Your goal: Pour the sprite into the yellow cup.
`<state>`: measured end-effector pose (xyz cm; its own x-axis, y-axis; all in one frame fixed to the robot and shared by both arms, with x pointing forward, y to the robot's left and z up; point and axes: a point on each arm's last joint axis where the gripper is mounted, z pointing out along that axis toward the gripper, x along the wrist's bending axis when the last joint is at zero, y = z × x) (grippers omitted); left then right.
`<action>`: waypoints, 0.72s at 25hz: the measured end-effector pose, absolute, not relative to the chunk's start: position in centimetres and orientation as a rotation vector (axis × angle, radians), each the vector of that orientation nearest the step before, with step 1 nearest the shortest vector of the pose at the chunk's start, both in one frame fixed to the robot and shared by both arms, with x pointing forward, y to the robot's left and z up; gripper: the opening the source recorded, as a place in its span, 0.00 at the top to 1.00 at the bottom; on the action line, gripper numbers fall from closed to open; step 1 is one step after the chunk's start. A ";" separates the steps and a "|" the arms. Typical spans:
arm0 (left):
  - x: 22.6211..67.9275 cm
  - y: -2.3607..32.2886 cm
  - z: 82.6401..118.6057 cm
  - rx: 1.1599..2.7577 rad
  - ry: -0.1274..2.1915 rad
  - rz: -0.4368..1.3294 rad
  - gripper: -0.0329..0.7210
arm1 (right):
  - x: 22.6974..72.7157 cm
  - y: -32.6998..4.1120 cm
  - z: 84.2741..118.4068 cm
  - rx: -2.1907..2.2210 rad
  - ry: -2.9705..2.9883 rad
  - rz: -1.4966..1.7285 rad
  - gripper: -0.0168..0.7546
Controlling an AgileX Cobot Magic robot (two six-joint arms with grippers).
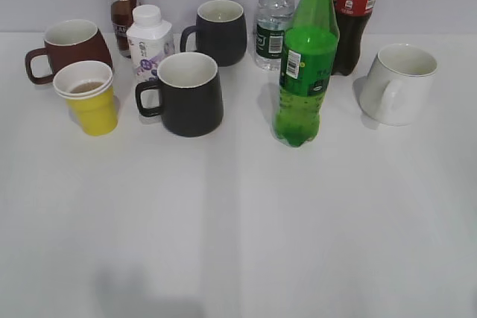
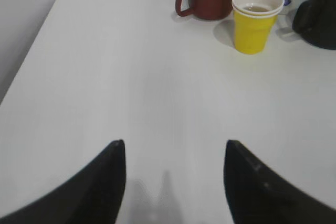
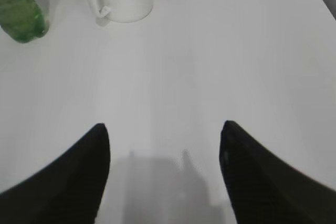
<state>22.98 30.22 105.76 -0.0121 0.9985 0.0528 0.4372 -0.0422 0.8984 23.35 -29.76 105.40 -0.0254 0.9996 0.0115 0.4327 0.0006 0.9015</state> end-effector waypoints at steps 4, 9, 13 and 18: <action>23.0 30.2 105.8 1.563 1.531 1.015 0.39 | 23.3 -29.8 105.4 1.522 1.550 0.989 0.34; 23.0 30.2 105.8 1.563 1.531 1.015 0.44 | 23.3 -29.8 105.4 1.521 1.549 0.989 0.34; 23.0 30.2 105.8 1.563 1.531 1.015 0.49 | 23.3 -29.8 105.4 1.521 1.549 0.989 0.34; 23.0 30.2 105.8 1.563 1.531 1.015 0.57 | 23.3 -29.8 105.4 1.521 1.549 0.989 0.34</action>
